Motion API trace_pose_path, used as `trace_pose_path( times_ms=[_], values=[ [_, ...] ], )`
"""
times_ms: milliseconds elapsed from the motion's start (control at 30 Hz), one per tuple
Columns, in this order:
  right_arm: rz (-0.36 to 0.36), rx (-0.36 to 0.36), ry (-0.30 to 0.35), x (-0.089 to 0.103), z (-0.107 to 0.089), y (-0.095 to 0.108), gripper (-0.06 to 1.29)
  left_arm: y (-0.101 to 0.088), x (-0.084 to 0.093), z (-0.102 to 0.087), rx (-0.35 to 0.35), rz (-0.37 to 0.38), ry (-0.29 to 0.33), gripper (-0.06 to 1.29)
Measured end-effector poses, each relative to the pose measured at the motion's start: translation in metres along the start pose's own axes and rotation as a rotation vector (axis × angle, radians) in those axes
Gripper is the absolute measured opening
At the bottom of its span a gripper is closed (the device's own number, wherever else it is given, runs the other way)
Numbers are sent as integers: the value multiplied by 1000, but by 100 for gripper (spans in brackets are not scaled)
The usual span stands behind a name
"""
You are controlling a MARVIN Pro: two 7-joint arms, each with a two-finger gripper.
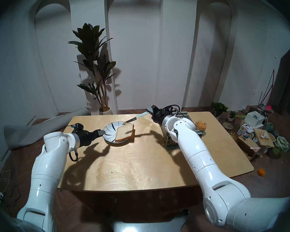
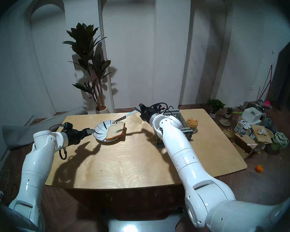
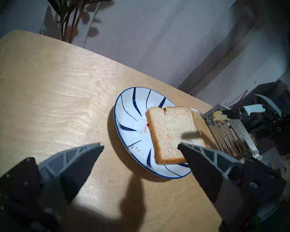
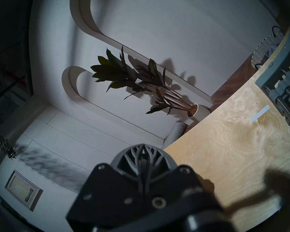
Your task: Spread peanut butter over the slice of bread with the knife
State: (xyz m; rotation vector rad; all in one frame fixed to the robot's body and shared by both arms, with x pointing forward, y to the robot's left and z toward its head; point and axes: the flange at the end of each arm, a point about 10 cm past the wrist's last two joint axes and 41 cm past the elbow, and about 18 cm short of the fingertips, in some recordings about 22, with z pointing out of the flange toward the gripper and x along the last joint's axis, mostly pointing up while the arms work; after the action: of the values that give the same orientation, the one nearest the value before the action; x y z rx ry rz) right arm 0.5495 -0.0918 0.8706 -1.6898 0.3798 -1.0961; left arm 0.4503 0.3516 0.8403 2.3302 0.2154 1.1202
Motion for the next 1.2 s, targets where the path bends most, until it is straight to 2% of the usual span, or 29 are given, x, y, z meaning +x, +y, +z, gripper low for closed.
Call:
trace_pose_path(
  times_ms=[267, 733, 900, 1033, 1100, 1133, 1200],
  values=[
    [-28, 27, 9, 1, 4, -1, -3, -1, 9, 13, 23, -29, -50, 126],
    [-75, 69, 31, 2, 9, -5, -3, -6, 4, 46, 77, -74, -155, 126],
    [-91, 69, 33, 0, 9, -1, -3, -9, 6, 55, 89, -87, -177, 104],
    [-101, 61, 31, -3, 10, 4, -3, -12, 9, 59, 94, -91, -189, 70],
    [-106, 54, 27, -6, 11, 7, -3, -13, 11, 60, 96, -93, -195, 45],
    [-107, 51, 26, -7, 11, 9, -3, -14, 12, 61, 96, -93, -197, 38],
    [-111, 41, 20, -10, 11, 14, -3, -15, 14, 62, 97, -93, -203, 34]
  ],
)
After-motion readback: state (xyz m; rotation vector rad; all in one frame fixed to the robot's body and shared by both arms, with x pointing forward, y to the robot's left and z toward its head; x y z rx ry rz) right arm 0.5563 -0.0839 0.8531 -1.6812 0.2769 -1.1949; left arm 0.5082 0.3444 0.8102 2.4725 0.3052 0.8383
